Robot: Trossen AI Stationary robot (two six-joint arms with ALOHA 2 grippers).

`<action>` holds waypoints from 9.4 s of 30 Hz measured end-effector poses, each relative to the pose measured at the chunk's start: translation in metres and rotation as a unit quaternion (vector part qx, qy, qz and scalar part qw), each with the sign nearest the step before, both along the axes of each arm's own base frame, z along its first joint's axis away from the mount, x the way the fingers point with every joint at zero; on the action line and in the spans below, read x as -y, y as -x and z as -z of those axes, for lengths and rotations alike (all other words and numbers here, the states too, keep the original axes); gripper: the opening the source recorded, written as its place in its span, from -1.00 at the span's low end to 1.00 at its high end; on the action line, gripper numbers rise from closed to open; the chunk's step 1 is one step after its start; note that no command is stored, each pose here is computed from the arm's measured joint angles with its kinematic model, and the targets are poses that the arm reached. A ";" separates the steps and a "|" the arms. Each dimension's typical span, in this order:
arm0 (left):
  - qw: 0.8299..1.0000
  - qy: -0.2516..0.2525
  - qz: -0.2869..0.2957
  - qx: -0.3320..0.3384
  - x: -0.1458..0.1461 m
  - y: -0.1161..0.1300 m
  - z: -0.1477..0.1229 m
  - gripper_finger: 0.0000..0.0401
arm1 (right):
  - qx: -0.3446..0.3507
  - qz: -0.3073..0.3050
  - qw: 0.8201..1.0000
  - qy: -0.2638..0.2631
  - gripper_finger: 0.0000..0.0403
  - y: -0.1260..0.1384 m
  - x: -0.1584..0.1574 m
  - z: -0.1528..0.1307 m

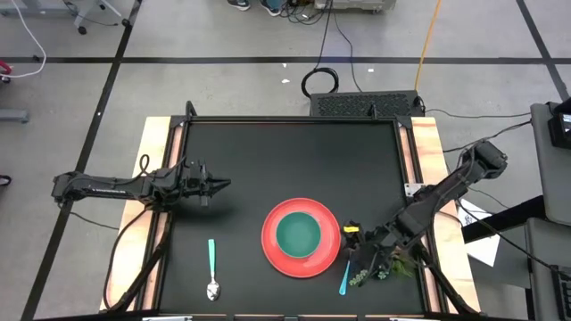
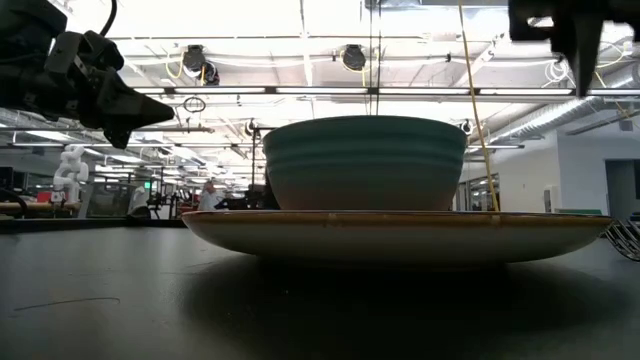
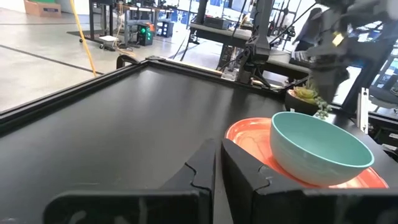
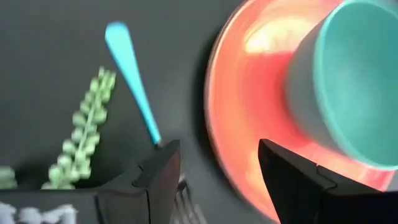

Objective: Set table place
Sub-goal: Put the blue fork on the orange plate to the right of the green bowl

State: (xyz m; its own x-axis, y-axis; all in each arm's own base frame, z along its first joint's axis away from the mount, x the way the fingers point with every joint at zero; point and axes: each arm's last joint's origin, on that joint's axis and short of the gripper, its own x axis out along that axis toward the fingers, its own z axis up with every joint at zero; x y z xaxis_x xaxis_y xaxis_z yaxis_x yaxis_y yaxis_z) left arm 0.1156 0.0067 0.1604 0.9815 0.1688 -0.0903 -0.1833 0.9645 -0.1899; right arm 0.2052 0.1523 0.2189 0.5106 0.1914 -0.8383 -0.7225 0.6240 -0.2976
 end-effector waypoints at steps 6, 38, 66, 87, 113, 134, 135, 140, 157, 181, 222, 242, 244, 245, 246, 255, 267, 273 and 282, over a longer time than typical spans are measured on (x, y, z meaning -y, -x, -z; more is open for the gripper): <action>1.000 0.000 -0.005 0.000 0.000 0.000 0.000 -0.85 | 0.003 0.005 1.000 -0.006 0.03 -0.006 -0.005 -0.019; 1.000 0.020 -0.007 -0.022 0.000 0.001 0.005 -0.85 | -0.127 -0.108 0.978 0.127 0.03 -0.034 -0.048 0.032; 1.000 0.021 -0.006 -0.018 0.000 0.001 0.004 -0.85 | -0.116 -0.168 0.968 0.146 0.03 -0.024 -0.038 0.068; 1.000 0.018 -0.006 -0.019 0.000 0.001 0.004 -0.85 | -0.133 -0.154 0.973 0.108 0.03 -0.034 -0.027 0.069; 1.000 0.018 -0.006 -0.020 0.000 0.001 0.004 -0.85 | -0.161 -0.146 0.972 0.093 -0.78 -0.035 -0.030 0.082; 1.000 0.021 -0.006 -0.021 0.000 0.001 0.005 -0.85 | -0.107 -0.113 0.982 0.103 -0.98 -0.035 -0.027 0.062; 1.000 0.021 -0.006 -0.021 0.000 0.001 0.005 -0.85 | -0.107 -0.114 0.982 0.102 -0.98 -0.034 -0.027 0.061; 1.000 0.021 -0.006 -0.021 0.000 0.001 0.005 -0.85 | -0.113 -0.116 0.982 0.100 -0.98 -0.034 -0.027 0.062; 1.000 0.020 -0.006 -0.023 0.000 0.001 0.005 -0.85 | -0.146 -0.110 0.976 0.115 -0.99 -0.043 -0.034 0.016; 1.000 0.017 -0.006 -0.023 0.000 0.001 0.005 -0.85 | -0.144 -0.140 0.970 0.135 -0.99 -0.061 -0.018 -0.018; 0.999 0.013 -0.006 -0.046 0.000 0.001 0.009 -0.85 | -0.102 -0.275 0.942 0.162 -0.97 -0.086 0.032 0.011; 0.999 0.005 -0.006 -0.047 0.000 0.001 0.009 -0.85 | -0.070 -0.275 0.952 0.115 -0.97 -0.098 0.048 0.013; 0.999 0.005 -0.006 -0.045 0.000 0.001 0.009 -0.85 | -0.067 -0.276 0.952 0.115 -0.97 -0.098 0.049 0.015; 0.999 0.005 -0.006 -0.045 0.000 0.001 0.009 -0.85 | -0.065 -0.276 0.952 0.115 -0.97 -0.099 0.050 0.016; 0.999 0.005 -0.006 -0.045 0.000 0.001 0.009 -0.85 | -0.065 -0.275 0.952 0.114 -0.97 -0.098 0.050 0.017; 0.999 0.004 -0.006 -0.045 0.000 0.001 0.009 -0.85 | -0.075 -0.268 0.955 0.101 -0.97 -0.095 0.058 0.029; 0.999 0.004 -0.006 -0.044 0.000 0.001 0.009 -0.85 | -0.052 -0.263 0.959 0.090 -0.97 -0.101 0.062 0.027; 0.999 0.004 -0.006 -0.044 0.000 0.001 0.009 -0.85 | -0.053 -0.263 0.959 0.088 -0.97 -0.099 0.062 0.031; 0.999 0.004 -0.006 -0.044 0.000 0.001 0.009 -0.85 | -0.066 -0.261 0.959 0.087 -0.97 -0.092 0.065 0.046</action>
